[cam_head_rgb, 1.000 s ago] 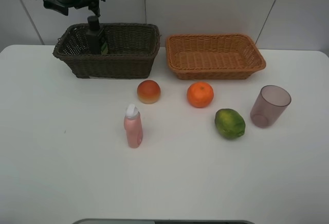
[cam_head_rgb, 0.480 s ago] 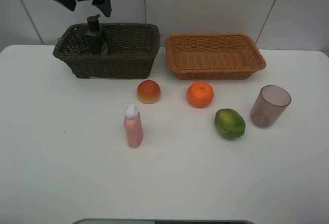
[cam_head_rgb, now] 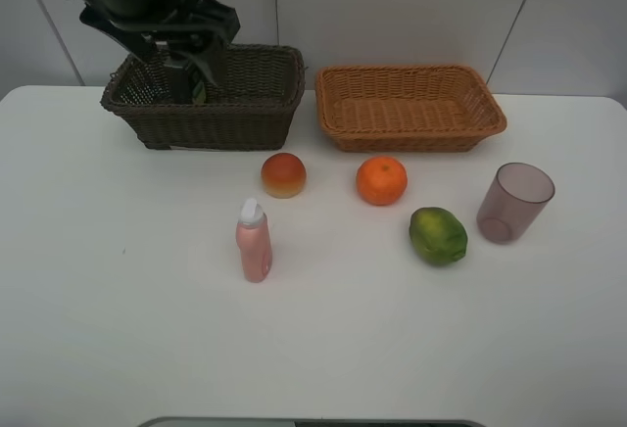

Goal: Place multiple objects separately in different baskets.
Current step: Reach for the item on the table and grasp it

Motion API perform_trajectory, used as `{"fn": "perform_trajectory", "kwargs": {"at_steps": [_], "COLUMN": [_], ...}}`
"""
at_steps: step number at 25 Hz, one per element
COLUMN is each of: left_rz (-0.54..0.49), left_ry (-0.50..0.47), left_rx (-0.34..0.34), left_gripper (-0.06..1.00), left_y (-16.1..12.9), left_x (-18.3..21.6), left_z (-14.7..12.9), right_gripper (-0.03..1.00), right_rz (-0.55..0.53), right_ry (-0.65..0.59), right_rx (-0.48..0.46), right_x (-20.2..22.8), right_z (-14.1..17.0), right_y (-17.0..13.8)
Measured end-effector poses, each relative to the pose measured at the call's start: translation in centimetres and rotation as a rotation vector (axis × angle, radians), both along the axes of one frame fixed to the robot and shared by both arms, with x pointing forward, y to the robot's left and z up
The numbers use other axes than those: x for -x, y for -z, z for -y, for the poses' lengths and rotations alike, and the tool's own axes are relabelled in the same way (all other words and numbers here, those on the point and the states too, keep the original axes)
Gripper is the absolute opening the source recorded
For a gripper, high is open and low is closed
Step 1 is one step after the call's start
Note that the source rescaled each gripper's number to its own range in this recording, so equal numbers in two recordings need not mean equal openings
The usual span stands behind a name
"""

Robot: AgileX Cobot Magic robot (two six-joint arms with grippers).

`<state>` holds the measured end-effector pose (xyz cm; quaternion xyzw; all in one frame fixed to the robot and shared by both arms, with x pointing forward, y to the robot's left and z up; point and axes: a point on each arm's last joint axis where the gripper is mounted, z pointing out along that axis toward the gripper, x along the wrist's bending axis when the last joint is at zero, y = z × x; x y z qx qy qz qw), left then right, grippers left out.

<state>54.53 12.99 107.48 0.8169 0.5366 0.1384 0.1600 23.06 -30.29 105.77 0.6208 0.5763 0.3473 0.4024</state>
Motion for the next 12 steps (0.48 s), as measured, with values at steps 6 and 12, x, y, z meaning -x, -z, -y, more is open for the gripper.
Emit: {"fn": "perform_trajectory", "kwargs": {"at_steps": [6,12], "left_rz": [-0.079,-0.157], "left_ry": [0.041,0.022], "left_rx": [0.018,-0.007], "left_gripper": [1.0,1.0], "left_y": [1.7,4.2], "left_x": [1.7,2.5], "left_z": [1.5,1.2], "right_gripper": [0.89,0.89], "right_rz": [0.0,0.0], "right_ry": [0.0,0.0], "right_rx": [0.0,0.0], "right_x": [0.0,0.0], "right_z": [0.0,0.0], "right_y": [0.0,0.0]}}
